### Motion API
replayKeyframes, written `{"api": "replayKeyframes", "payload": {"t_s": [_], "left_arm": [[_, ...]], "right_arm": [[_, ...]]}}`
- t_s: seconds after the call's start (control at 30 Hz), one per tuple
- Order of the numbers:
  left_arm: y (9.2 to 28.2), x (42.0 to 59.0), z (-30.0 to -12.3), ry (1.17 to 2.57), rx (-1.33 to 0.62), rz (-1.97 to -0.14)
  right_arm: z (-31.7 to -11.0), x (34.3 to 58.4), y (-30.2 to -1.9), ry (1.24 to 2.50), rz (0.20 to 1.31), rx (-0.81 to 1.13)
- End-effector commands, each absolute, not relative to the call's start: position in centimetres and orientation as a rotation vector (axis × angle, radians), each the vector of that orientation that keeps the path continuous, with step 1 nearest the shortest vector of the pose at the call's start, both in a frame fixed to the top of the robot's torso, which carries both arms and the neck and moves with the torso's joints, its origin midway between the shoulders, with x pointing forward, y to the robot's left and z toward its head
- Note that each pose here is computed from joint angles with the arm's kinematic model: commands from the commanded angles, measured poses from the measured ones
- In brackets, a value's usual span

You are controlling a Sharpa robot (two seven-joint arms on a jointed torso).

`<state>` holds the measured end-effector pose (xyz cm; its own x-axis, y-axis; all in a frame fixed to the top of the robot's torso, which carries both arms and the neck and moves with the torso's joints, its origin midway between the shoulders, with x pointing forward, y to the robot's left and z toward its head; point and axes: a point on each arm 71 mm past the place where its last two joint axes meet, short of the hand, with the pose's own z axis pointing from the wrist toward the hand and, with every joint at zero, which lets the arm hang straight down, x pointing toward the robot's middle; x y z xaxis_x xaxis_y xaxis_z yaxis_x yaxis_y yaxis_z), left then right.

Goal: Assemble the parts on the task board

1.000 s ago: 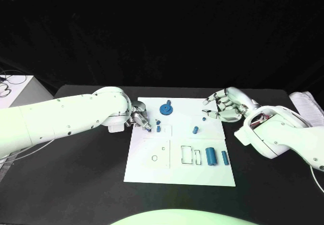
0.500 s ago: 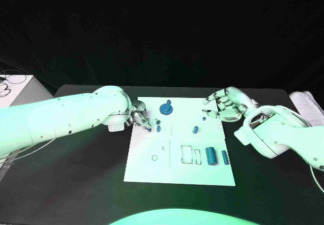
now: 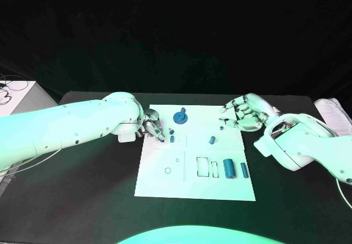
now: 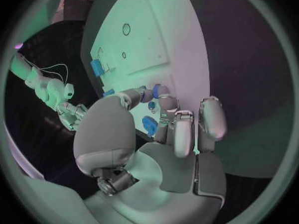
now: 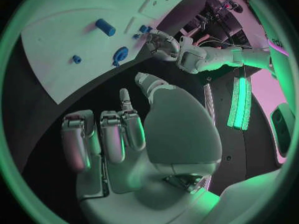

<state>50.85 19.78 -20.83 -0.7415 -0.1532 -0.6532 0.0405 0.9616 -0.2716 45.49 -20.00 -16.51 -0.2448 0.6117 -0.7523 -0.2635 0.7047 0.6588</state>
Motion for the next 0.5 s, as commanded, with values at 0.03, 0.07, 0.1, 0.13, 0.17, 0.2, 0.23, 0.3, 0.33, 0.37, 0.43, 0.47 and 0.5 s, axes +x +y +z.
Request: {"api": "replayKeyframes", "payload": {"t_s": [0.03, 0.07, 0.1, 0.13, 0.17, 0.2, 0.23, 0.3, 0.33, 0.37, 0.43, 0.47, 0.5], "left_arm": [[19.34, 50.43, -21.30, 2.438, -0.050, -0.367], [19.33, 50.43, -21.32, 2.441, -0.048, -0.366], [19.33, 50.44, -21.34, 2.443, -0.047, -0.366], [19.34, 50.45, -21.35, 2.446, -0.047, -0.365], [19.37, 50.46, -21.36, 2.448, -0.047, -0.365], [19.39, 50.48, -21.38, 2.449, -0.048, -0.363], [19.42, 50.51, -21.39, 2.451, -0.049, -0.362], [19.47, 50.56, -21.41, 2.453, -0.050, -0.360], [19.49, 50.58, -21.41, 2.454, -0.051, -0.359], [19.50, 50.59, -21.42, 2.455, -0.051, -0.359], [19.50, 50.62, -21.43, 2.456, -0.052, -0.358], [19.49, 50.63, -21.44, 2.457, -0.051, -0.358], [19.49, 50.64, -21.44, 2.458, -0.051, -0.357]], "right_arm": [[-16.50, 45.43, -19.84, 1.622, 0.850, 0.267], [-16.50, 45.43, -19.85, 1.622, 0.849, 0.267], [-16.50, 45.43, -19.85, 1.622, 0.849, 0.267], [-16.50, 45.43, -19.85, 1.622, 0.849, 0.267], [-16.51, 45.44, -19.85, 1.622, 0.849, 0.267], [-16.51, 45.44, -19.85, 1.622, 0.849, 0.267], [-16.51, 45.44, -19.85, 1.623, 0.849, 0.267], [-16.51, 45.44, -19.85, 1.623, 0.849, 0.267], [-16.51, 45.44, -19.85, 1.623, 0.849, 0.267], [-16.51, 45.44, -19.85, 1.623, 0.849, 0.267], [-16.51, 45.45, -19.84, 1.623, 0.849, 0.267], [-16.51, 45.44, -19.84, 1.623, 0.849, 0.267], [-16.51, 45.44, -19.84, 1.623, 0.849, 0.267]]}}
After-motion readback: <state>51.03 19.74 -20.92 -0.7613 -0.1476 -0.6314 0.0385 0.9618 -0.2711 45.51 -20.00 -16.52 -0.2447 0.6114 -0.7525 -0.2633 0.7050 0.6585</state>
